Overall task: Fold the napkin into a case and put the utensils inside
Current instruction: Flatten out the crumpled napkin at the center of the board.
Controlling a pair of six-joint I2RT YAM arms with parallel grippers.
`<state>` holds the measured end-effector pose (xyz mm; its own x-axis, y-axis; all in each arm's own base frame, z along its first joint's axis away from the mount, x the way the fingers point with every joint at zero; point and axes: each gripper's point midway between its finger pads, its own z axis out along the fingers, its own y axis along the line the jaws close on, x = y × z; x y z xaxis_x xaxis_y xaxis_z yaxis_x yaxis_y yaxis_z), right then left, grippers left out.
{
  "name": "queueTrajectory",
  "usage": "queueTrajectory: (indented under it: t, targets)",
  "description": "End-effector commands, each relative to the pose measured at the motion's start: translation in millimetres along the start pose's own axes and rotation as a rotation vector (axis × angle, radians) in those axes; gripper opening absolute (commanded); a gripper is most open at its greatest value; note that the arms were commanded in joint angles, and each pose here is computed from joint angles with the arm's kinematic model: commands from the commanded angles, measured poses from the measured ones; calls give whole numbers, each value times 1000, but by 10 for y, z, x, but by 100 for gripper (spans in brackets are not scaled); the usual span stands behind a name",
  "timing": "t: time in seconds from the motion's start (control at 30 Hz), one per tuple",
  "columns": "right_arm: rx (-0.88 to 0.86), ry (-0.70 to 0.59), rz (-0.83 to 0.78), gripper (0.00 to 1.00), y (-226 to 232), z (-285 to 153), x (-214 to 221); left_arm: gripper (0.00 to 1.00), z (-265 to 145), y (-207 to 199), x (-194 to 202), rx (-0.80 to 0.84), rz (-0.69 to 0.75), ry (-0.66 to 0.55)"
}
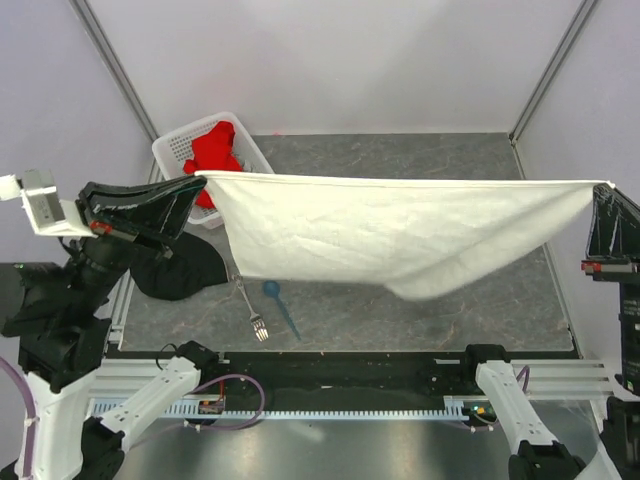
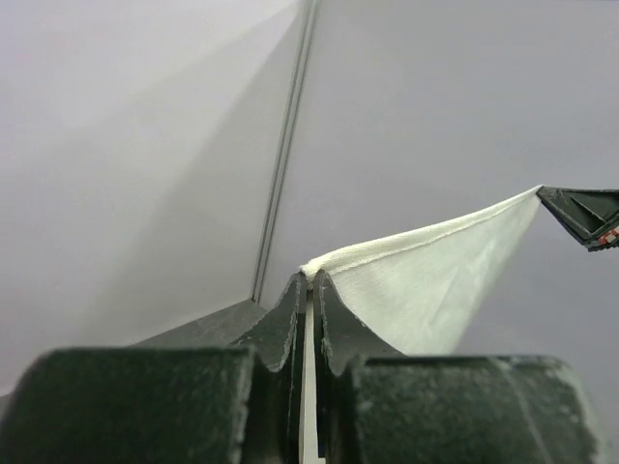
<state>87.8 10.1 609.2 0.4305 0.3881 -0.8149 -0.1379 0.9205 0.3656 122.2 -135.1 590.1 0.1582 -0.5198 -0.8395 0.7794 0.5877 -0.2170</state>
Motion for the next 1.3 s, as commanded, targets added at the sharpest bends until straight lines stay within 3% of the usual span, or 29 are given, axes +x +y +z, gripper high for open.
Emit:
queueTrajectory:
  t: [0.0, 0.23, 0.27, 0.3, 0.33, 0.37, 0.43, 0.47, 0.5, 0.53, 0.57, 0.63, 0.67, 0.7, 0.73, 0.77, 0.8, 0.83, 0.87, 0.93, 1.0, 1.03, 1.1, 1.13, 1.27]
  targets:
    - [193, 115, -17, 0, -476, 465, 545, 2, 334, 465, 306, -149, -40, 44]
    - [304, 216, -100, 0, -1057, 1333, 1557, 2, 1039, 1539, 1258, -396, 6, 145]
    - [337, 280, -117, 0, -1251, 1468, 1965, 2, 1184, 1790, 1625, -435, 13, 206]
    - [330, 221, -115, 0, -1285, 1640, 1984, 2, 1301, 1892, 1658, -441, 45, 185]
    - [340, 250, -124, 0, -1404, 1716, 2256, 2, 1372, 2055, 1821, -476, 56, 196]
    - [357, 308, -137, 0, -1549, 1869, 2607, 2, 1452, 2297, 2193, -512, 60, 248]
    - [348, 318, -160, 0, -1662, 2093, 2890, 2, 1613, 2549, 2478, -528, 75, 241]
    - [375, 371, -174, 0, -1842, 2211, 3266, 2, 1658, 2667, 2638, -539, 79, 253]
    - [383, 363, -184, 0, -1921, 2314, 3383, 2, 1729, 2927, 3084, -567, 85, 313]
    - [409, 366, -200, 0, -2020, 2396, 3493, 2, 1751, 3078, 3254, -597, 92, 330]
    - [431, 434, -224, 0, -2223, 2448, 3934, 2, 1762, 3249, 3485, -625, 95, 358]
    - [417, 423, -230, 0, -2329, 2701, 4142, 2, 1777, 3678, 4041, -686, 94, 401]
    - [441, 508, -239, 4, -2550, 2705, 4631, 2, 1894, 3828, 4022, -694, 96, 368]
    - [436, 530, -238, 9, -2620, 2758, 4795, 2, 1772, 4074, 4459, -744, 91, 425]
    - [411, 521, -235, 18, -2599, 2944, 4814, 5, 1764, 4173, 4564, -763, 100, 446]
    - [461, 660, -255, 39, -2825, 2792, 5285, 25, 1918, 4250, 4423, -767, 134, 414]
    - [503, 725, -273, 44, -2929, 2769, 5404, 36, 1926, 4319, 4451, -788, 154, 426]
    - [513, 679, -277, 49, -2851, 3111, 5137, 54, 1863, 4377, 4584, -801, 173, 485]
    - [594, 840, -322, 56, -3082, 2823, 5451, 67, 1998, 4378, 4402, -791, 215, 465]
    - [618, 857, -337, 74, -3078, 2914, 5315, 81, 2039, 4327, 4209, -801, 227, 466]
    - [686, 931, -361, 81, -3112, 2690, 5194, 85, 1962, 4206, 4185, -792, 203, 541]
    - [695, 946, -356, 88, -3062, 2574, 5091, 85, 2006, 4056, 3901, -783, 192, 518]
    - [726, 1030, -328, 88, -3036, 2228, 5140, 84, 1812, 3794, 4051, -742, 143, 600]
    - [738, 1008, -310, 88, -2943, 2170, 4930, 81, 1767, 3665, 4051, -720, 126, 616]
    - [786, 1087, -184, 88, -2760, 1579, 4894, 77, 1266, 2905, 4154, -673, -21, 732]
